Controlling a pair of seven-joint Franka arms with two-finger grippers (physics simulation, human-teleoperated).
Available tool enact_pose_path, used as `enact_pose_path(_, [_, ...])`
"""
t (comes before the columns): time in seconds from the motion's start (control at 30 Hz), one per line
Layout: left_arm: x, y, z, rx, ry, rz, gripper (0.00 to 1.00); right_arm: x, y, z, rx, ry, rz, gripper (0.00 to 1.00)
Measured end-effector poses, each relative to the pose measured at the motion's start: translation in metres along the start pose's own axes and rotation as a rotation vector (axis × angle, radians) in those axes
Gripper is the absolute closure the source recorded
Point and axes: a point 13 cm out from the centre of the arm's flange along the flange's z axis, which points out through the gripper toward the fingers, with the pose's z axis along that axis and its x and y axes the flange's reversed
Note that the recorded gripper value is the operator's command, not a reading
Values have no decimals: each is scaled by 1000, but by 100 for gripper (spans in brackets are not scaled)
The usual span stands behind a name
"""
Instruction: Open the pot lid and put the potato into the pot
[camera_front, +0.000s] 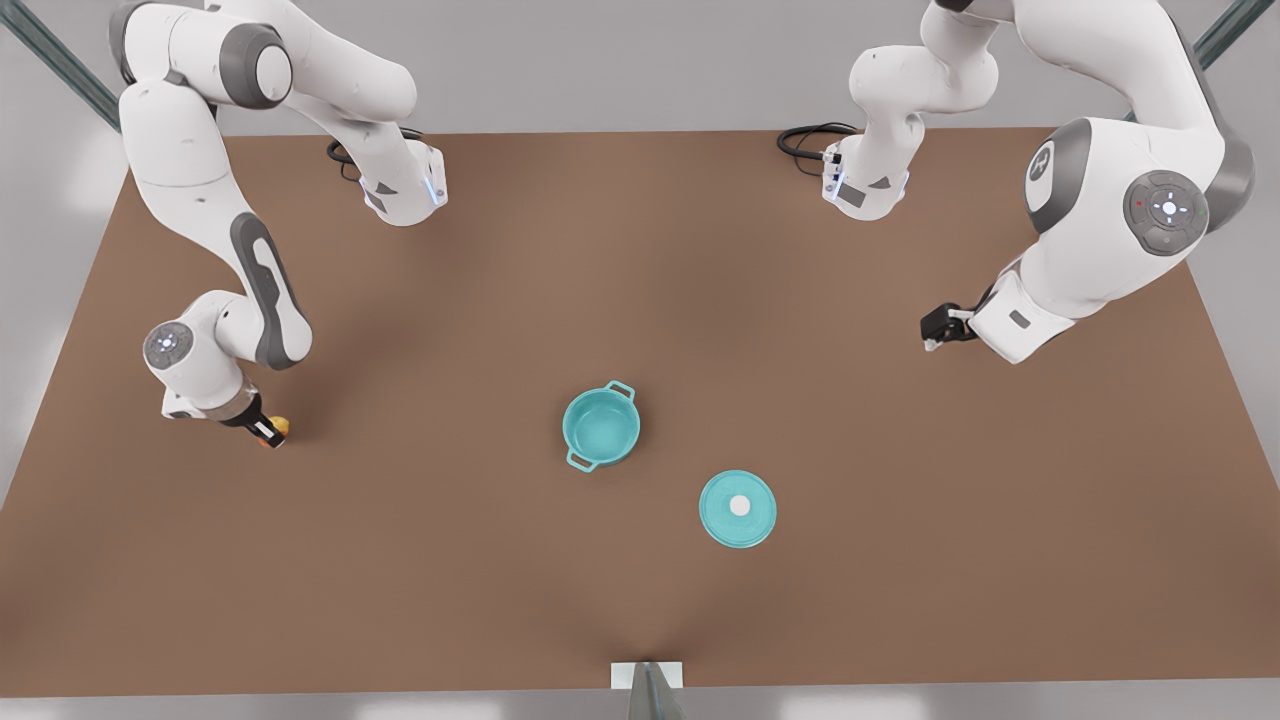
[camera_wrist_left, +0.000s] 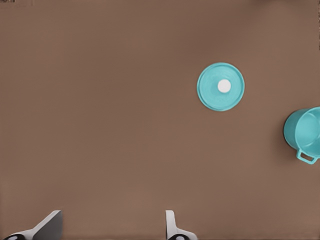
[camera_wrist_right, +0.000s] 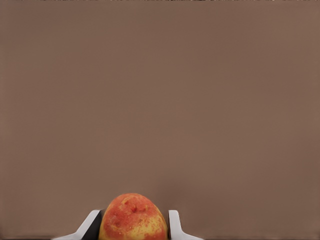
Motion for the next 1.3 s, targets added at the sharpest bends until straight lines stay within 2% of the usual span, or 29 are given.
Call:
enact_pose_path(0.2, [1,-3,1,4,6,42,0,10,51,-34,-40,3,-24,42])
enact_pose_path(0.47, [1,-1,2,6,8,72,0,57,157,-89,-96,40,-81,42])
enact_pose_path(0.77, [1,-2,2,7,8,96,0,176,310,-144,-120,108,-171,42])
enact_pose_path(1.03, [3,-6,2,9,11,116,0,270,436,-170,-112,139,-147,43])
enact_pose_path(1.17, [3,-8,2,18,14,122,0,314,469,-159,-77,160,-103,43])
enact_pose_path(1.3, [4,-11,2,31,15,126,0,350,475,-102,6,184,-44,43])
